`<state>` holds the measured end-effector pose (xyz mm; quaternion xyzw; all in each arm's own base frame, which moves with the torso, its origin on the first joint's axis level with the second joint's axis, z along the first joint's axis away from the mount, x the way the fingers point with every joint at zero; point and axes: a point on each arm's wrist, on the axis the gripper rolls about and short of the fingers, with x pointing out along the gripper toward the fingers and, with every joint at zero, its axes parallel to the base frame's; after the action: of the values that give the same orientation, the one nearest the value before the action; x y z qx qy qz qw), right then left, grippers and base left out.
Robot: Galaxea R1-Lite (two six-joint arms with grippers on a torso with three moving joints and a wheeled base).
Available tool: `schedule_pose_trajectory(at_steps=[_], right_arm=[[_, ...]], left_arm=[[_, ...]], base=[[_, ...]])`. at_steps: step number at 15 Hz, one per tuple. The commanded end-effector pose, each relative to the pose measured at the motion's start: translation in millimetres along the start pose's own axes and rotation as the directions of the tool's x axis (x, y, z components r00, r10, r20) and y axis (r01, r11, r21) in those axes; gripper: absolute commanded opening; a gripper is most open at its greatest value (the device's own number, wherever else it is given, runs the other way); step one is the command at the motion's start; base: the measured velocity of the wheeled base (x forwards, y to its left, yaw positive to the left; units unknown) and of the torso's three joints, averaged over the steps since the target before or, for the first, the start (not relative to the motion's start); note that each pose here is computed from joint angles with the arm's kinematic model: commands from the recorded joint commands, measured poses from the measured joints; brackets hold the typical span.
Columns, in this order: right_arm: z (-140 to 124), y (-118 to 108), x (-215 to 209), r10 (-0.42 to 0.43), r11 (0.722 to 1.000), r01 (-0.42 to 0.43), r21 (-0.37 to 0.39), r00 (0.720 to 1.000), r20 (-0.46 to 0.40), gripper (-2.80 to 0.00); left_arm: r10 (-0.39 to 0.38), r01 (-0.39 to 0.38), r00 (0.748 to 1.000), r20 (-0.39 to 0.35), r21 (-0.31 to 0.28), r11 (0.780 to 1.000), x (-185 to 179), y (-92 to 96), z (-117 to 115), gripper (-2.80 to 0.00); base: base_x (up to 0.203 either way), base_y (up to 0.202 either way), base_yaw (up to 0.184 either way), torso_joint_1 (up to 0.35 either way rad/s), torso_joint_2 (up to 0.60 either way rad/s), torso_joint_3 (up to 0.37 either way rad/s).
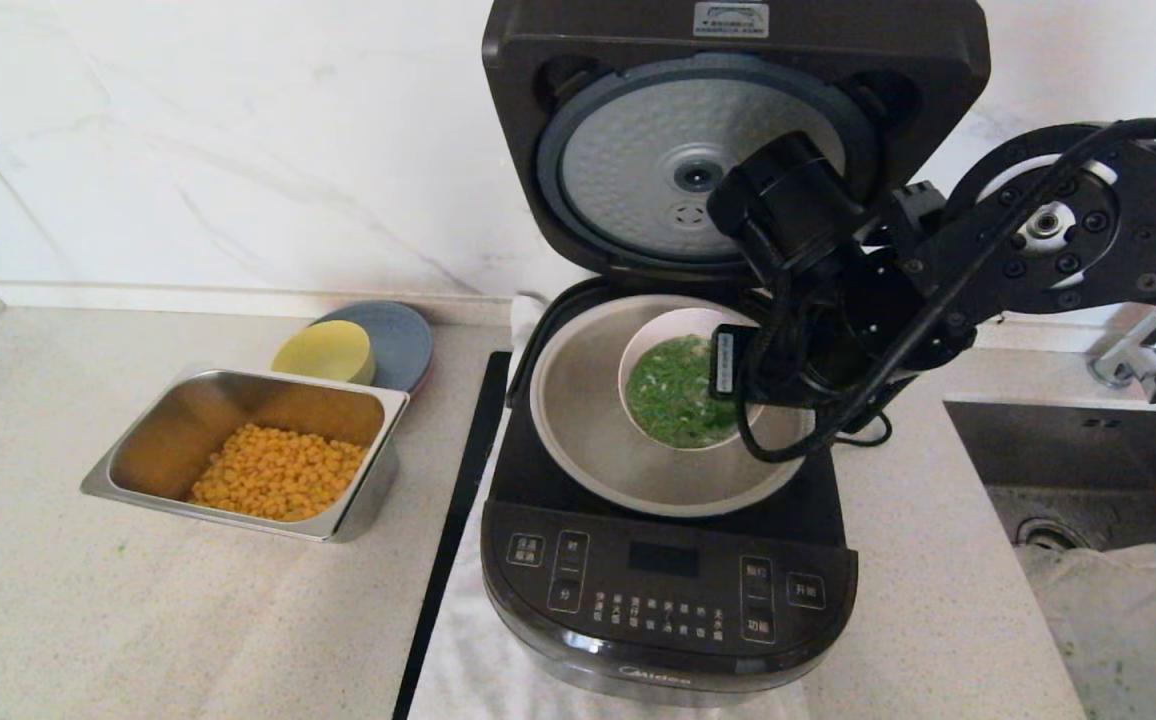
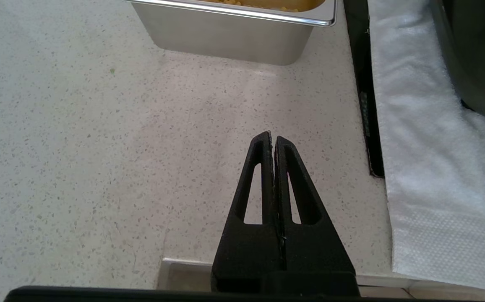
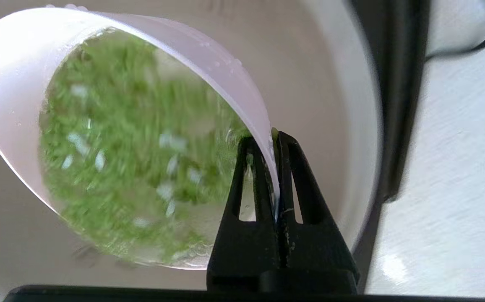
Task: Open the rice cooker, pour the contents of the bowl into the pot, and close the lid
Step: Pour the water from the bowl into the rice cooker
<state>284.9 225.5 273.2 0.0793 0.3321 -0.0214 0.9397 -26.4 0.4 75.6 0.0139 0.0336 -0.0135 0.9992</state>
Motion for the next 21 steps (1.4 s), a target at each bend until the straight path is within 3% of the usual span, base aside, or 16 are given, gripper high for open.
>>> schedule_pose_trajectory(at_steps=[1,6,11,16,21], right_arm=[[-2,5,-6,-0.009,0.999,0.01,-0.038,0.999,0.041,-2.8],[-9,21,-17,-0.055,0.985,0.078,-0.153,0.987,0.15,-2.8],[-15,32,-22,-0.106,0.97,0.151,-0.19,0.967,0.232,-2.8],[-22,44,-21,-0.148,0.959,0.216,-0.181,0.932,0.33,-2.8],[-33,48,-26,-0.119,0.975,0.182,-0.124,0.91,0.398,-2.8]], left_arm=[[-0.001,0.001,1.0,0.0,0.0,1.0,0,0.0,0,-2.8],[0.0,0.0,1.0,0.0,0.0,1.0,0,0.0,0,-2.8],[0.0,0.0,1.0,0.0,0.0,1.0,0,0.0,0,-2.8],[0.0,0.0,1.0,0.0,0.0,1.0,0,0.0,0,-2.8],[0.0,0.0,1.0,0.0,0.0,1.0,0,0.0,0,-2.8]], base=[[0.0,0.0,0.0,0.0,0.0,0.0],[0.0,0.0,0.0,0.0,0.0,0.0],[0.0,0.0,0.0,0.0,0.0,0.0],[0.0,0.0,0.0,0.0,0.0,0.0],[0.0,0.0,0.0,0.0,0.0,0.0]])
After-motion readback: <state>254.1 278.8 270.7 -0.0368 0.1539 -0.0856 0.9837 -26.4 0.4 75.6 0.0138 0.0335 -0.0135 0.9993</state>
